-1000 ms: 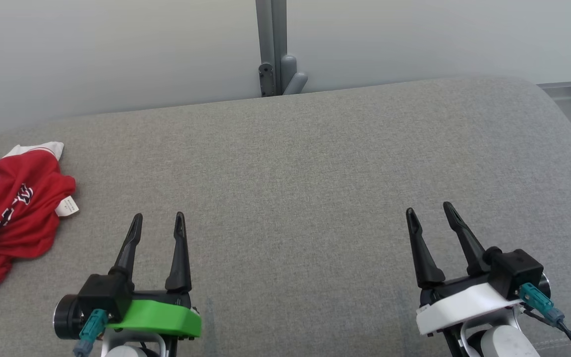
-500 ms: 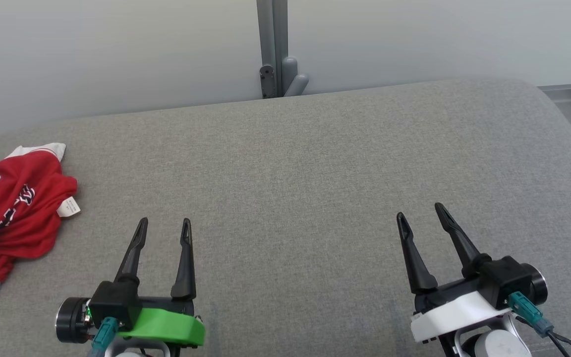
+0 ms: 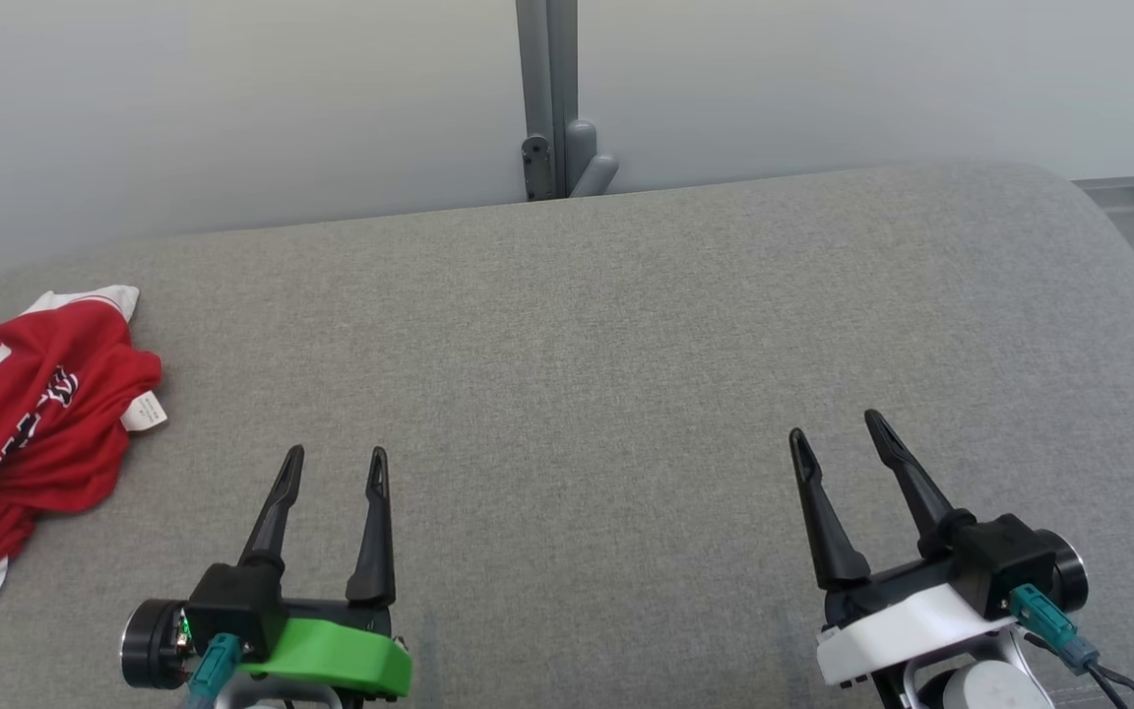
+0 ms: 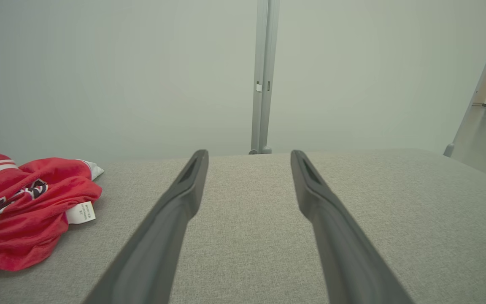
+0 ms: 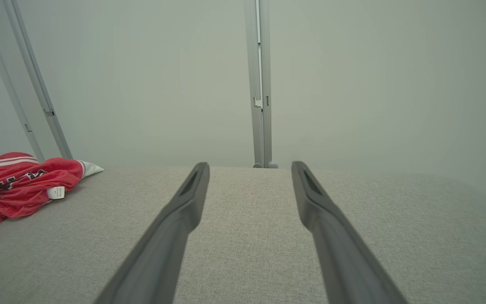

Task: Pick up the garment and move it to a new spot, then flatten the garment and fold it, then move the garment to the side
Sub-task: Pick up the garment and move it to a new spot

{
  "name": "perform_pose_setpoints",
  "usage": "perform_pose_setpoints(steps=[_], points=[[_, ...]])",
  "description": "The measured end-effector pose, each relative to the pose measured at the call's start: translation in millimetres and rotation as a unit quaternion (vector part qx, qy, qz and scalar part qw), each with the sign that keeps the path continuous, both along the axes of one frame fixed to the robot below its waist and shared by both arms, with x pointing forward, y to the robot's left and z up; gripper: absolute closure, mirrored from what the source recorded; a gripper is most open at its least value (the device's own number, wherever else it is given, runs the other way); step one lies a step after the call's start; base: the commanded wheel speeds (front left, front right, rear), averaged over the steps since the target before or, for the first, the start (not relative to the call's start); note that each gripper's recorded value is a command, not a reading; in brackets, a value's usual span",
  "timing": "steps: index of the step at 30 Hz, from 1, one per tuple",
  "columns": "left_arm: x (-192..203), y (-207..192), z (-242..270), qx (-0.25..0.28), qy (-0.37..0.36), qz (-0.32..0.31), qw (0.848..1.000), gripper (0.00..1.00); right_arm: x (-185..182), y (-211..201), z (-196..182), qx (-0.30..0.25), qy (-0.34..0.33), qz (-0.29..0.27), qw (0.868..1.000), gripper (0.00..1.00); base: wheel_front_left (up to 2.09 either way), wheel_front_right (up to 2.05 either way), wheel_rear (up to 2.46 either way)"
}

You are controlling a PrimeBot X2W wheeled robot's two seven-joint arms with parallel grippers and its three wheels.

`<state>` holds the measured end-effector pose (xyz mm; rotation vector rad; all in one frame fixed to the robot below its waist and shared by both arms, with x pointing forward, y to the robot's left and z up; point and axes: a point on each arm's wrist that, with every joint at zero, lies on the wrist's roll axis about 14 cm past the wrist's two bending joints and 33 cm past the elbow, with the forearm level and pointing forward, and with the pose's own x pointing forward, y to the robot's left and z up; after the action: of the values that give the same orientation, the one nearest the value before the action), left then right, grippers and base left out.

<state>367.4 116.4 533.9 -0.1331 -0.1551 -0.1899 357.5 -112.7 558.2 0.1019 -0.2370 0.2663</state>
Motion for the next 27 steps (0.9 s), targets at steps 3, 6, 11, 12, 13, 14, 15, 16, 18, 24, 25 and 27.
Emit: perform_pose_setpoints(steps=[3, 6, 11, 12, 13, 14, 15, 16, 18, 24, 25, 27], points=[[-1, 1, -1, 0.0, 0.001, 0.001, 1.0, 0.0, 0, 1, 0, 0.0, 0.0, 0.002, 1.0, 0.0, 0.0, 0.0, 0.0], [-2, 3, -1, -0.002, 0.002, 0.004, 1.0, 0.0, 0, 4, -1, -0.001, 0.002, 0.007, 1.0, 0.0, 0.0, 0.0, 0.0], [-6, 15, -2, -0.004, 0.004, 0.027, 1.0, 0.0, 1, 11, -5, -0.002, 0.008, 0.018, 1.0, 0.0, 0.0, 0.0, 0.0], [-7, 19, -3, -0.003, 0.005, 0.036, 0.999, 0.0, 2, 14, -6, -0.002, 0.009, 0.023, 1.0, 0.0, 0.0, 0.0, 0.0], [-8, 23, -4, -0.003, 0.007, 0.045, 0.999, 0.0, 2, 17, -7, -0.002, 0.01, 0.027, 1.0, 0.0, 0.0, 0.0, 0.0], [-10, 27, -4, -0.003, 0.008, 0.053, 0.999, 0.0, 3, 20, -6, -0.002, 0.009, 0.032, 0.999, 0.0, 0.0, 0.0, 0.0], [-11, 32, -5, -0.003, 0.008, 0.061, 0.998, 0.0, 4, 24, -7, -0.002, 0.01, 0.038, 0.999, 0.0, 0.0, 0.0, 0.0], [-13, 36, -5, -0.004, 0.009, 0.069, 0.998, 0.0, 5, 28, -7, -0.002, 0.01, 0.044, 0.999, 0.0, 0.0, 0.0, 0.0], [-16, 49, -5, -0.005, 0.01, 0.091, 0.996, 0.0, 6, 36, -8, -0.002, 0.012, 0.056, 0.998, 0.0, 0.0, 0.0, 0.0], [-29, 77, -12, -0.013, 0.02, 0.141, 0.99, 0.0, 8, 55, -11, 0.0, 0.018, 0.085, 0.996, 0.0, 0.0, 0.0, 0.0], [-32, 81, -13, -0.015, 0.022, 0.148, 0.989, 0.0, 9, 58, -11, -0.001, 0.018, 0.09, 0.996, 0.0, 0.0, 0.0, 0.0], [-37, 88, -14, -0.019, 0.023, 0.16, 0.987, 0.0, 10, 64, -12, -0.001, 0.02, 0.099, 0.995, 0.0, 0.0, 0.0, 0.0]])
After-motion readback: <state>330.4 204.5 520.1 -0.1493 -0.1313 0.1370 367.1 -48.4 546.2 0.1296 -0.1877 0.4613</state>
